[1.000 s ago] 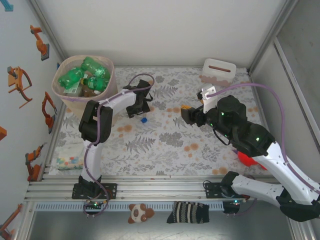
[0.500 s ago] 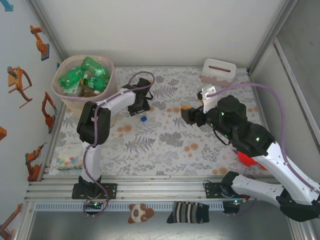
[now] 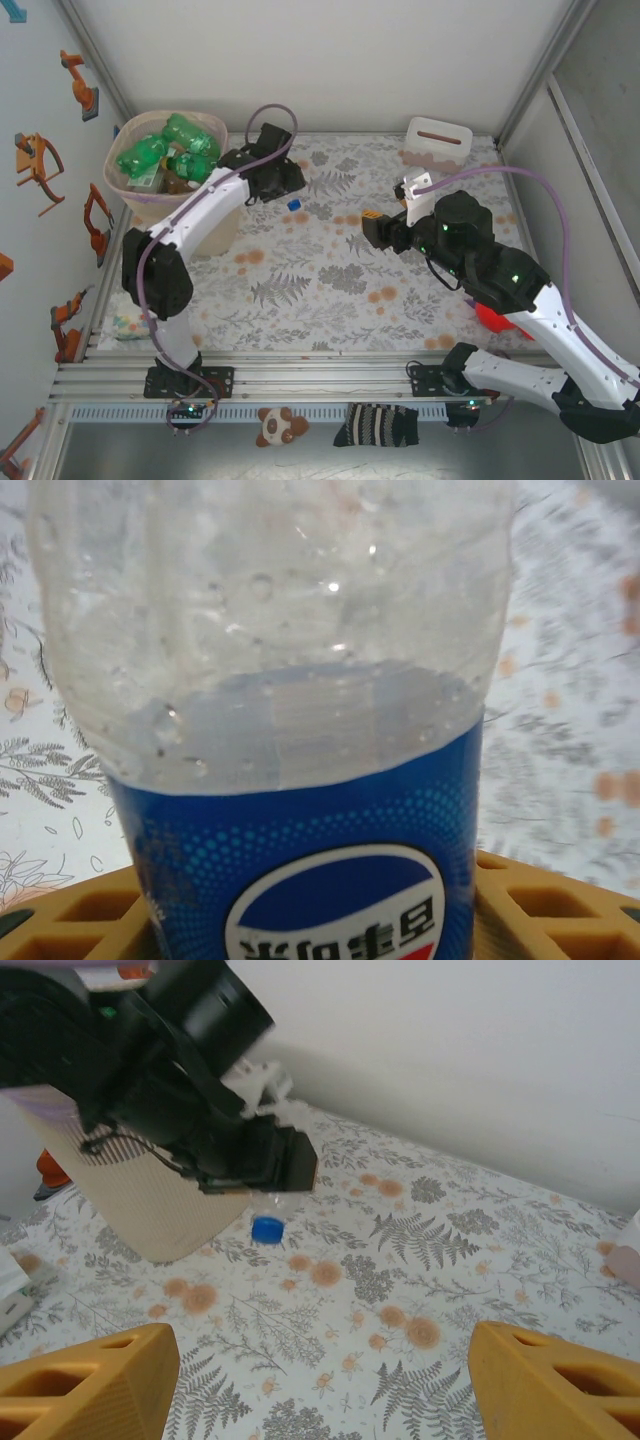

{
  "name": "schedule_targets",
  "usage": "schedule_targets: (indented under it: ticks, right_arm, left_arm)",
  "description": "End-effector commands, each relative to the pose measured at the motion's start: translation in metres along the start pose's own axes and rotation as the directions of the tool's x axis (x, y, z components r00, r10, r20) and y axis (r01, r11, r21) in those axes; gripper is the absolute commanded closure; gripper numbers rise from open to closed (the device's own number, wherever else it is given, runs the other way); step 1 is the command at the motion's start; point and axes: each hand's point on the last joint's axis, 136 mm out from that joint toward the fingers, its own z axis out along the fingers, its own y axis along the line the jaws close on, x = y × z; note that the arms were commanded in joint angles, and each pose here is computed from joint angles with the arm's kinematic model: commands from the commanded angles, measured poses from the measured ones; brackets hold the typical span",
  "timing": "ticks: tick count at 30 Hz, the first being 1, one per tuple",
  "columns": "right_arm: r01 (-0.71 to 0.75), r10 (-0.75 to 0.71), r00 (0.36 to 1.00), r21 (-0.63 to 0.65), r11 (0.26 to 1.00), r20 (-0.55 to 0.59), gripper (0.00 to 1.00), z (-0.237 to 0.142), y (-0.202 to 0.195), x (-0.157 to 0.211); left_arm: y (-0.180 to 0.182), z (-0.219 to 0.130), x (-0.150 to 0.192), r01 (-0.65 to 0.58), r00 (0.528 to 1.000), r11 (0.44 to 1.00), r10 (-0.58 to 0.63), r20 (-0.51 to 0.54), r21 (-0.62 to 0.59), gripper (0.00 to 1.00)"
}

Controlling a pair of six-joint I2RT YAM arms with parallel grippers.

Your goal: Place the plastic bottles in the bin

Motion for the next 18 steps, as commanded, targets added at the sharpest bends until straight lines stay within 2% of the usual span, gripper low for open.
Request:
schedule_targets:
  ticks: [1, 9, 13, 18]
  right_arm:
    - [-0.005, 0.005, 1.0, 0.025, 1.0, 0.026, 0.25, -0.001, -0.005, -0.006]
    - [-0.004, 0.004, 1.0, 0.017, 1.0, 0.022, 0.25, 0.001, -0.003, -0.005]
    - [-0.004, 0.004, 1.0, 0.014, 1.0, 0.022, 0.25, 0.002, -0.003, -0.004]
    - [-0.002, 0.002, 1.0, 0.012, 1.0, 0.019, 0.25, 0.004, -0.002, -0.003]
  left_arm:
    - [-0.02, -0.053, -0.025, -0.015, 0.997, 0.994, 0.006, 0.083, 0.105, 0.42]
    - [-0.015, -0.144, -0.067, -0.03, 0.967, 0.989, -0.009, 0.256, 0.148, 0.42]
    - [0.009, -0.177, -0.084, -0.008, 0.95, 0.992, -0.031, 0.31, 0.126, 0.42]
    - [0.055, -0.206, -0.097, 0.068, 0.925, 0.996, -0.086, 0.37, 0.064, 0.42]
